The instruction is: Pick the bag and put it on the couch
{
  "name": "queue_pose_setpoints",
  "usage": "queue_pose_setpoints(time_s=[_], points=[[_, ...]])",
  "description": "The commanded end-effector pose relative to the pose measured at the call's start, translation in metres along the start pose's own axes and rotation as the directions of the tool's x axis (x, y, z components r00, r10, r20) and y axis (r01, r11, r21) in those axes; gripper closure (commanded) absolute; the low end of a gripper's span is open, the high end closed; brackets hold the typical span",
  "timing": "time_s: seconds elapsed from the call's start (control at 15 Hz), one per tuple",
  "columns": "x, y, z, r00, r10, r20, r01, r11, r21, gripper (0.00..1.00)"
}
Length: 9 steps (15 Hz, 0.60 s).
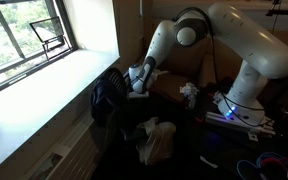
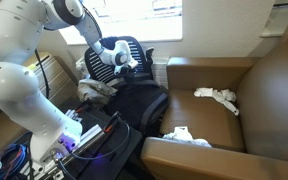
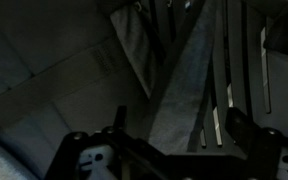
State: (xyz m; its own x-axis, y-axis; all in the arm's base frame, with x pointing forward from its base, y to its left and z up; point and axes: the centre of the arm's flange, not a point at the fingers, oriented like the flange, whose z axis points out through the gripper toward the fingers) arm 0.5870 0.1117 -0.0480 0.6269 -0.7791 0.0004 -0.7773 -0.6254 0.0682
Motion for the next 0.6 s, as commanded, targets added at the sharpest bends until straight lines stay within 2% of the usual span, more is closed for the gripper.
queue_pose_setpoints(time_s=[0.0, 0.27, 0.4, 0.47, 0.53], points=[[0.002, -0.002, 0.006, 1.0, 0.009, -0.007, -0.009, 1.0, 0.022, 0.0], [0.002, -0.003, 0.013, 1.0, 0.008, -0.01, -0.007, 1.0, 0.025, 0.0], [0.005, -0.002, 0.02, 0.999, 0.021, 0.025, -0.021, 1.0, 0.013, 0.01], [0.006, -0.001, 0.025, 0.999, 0.021, 0.029, -0.021, 1.0, 0.006, 0.26], [0.006, 0.001, 0.027, 0.999, 0.021, 0.031, -0.021, 1.0, 0.005, 0.26]])
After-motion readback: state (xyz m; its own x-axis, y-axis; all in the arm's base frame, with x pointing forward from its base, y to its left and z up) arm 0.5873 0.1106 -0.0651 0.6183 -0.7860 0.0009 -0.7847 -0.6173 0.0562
